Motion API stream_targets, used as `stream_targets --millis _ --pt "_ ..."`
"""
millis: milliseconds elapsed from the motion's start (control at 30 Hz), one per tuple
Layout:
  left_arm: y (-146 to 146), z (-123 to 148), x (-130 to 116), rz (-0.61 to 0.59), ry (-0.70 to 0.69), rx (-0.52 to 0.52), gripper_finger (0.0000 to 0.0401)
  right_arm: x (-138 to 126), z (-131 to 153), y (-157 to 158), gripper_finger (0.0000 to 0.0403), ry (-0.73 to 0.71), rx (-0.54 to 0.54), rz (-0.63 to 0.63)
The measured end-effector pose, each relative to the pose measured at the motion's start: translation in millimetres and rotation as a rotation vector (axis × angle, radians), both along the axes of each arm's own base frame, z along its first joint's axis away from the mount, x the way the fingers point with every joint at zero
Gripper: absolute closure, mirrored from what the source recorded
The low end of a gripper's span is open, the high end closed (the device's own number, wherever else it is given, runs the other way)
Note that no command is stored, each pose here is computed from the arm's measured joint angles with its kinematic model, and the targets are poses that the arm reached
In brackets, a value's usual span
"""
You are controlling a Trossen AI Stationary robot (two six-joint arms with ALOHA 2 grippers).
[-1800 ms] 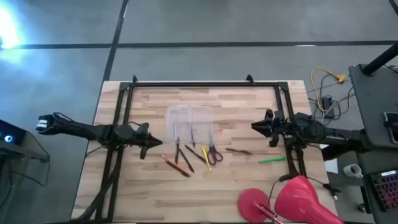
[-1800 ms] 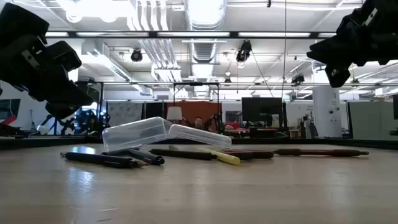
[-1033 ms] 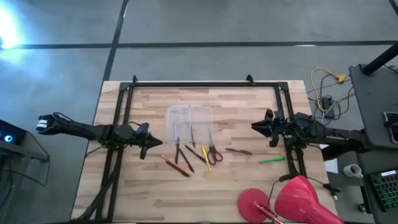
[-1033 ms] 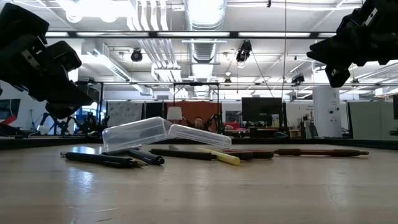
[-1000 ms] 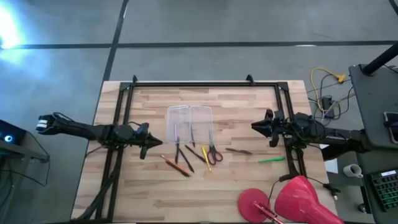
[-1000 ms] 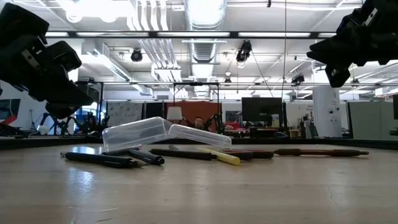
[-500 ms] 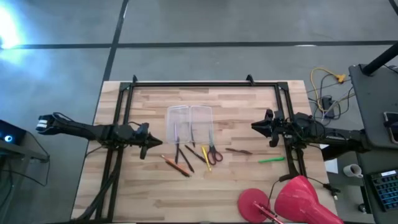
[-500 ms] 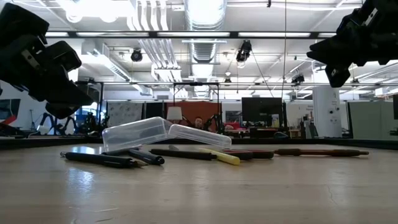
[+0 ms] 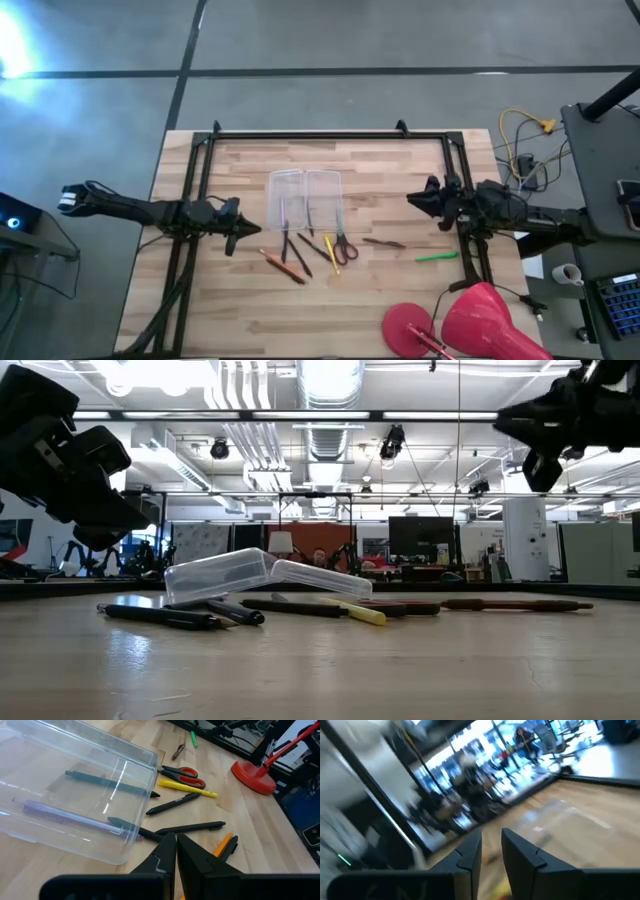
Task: Pick & place school supplies into a supply box
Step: Prepare the transparent supply box
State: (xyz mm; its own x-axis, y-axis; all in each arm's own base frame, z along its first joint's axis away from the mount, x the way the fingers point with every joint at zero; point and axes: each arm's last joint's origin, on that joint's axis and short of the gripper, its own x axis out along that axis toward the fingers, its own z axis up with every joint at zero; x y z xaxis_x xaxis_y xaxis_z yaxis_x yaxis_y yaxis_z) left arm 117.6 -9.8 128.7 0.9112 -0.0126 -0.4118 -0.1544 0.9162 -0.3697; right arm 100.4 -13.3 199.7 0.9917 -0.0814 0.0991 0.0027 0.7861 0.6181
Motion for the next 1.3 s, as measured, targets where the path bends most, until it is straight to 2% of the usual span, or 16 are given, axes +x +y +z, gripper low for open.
stream_targets --millis 67,367,533,633,733,833,900,1067,1167,1300 --pt "0 0 0 0.000 0.000 0.000 0.0401 3 0 0 0.0335 0.004 0.065 0.017" --pt "0 0 0 0.000 0.000 0.000 0.0401 25 -20 -3 0.0335 0.230 0.350 0.022" --pt "0 0 0 0.000 -0.001 0.000 0.0401 34 -16 -9 0.0335 0.271 0.348 -0.148" --pt "0 0 0 0.000 -0.001 0.000 0.0401 40 -7 -12 0.0335 0.228 0.466 -0.207" --pt "0 0 0 0.000 0.000 0.000 0.0401 49 1 -14 0.0335 0.270 0.376 -0.189" --pt "0 0 0 0.000 -0.001 0.000 0.0401 61 7 -16 0.0328 0.376 0.389 -0.234" --pt "0 0 0 0.000 -0.001 0.000 0.0401 67 6 -18 0.0317 0.551 0.393 -0.283" --pt "0 0 0 0.000 -0.001 0.000 0.0401 76 4 -19 0.0280 1.055 0.300 -0.310" --pt "0 0 0 0.000 -0.002 0.000 0.0401 84 0 -20 0.0264 1.239 0.215 -0.252" --pt "0 0 0 0.000 -0.002 0.000 0.0401 102 -6 -22 0.0254 1.317 0.171 -0.116"
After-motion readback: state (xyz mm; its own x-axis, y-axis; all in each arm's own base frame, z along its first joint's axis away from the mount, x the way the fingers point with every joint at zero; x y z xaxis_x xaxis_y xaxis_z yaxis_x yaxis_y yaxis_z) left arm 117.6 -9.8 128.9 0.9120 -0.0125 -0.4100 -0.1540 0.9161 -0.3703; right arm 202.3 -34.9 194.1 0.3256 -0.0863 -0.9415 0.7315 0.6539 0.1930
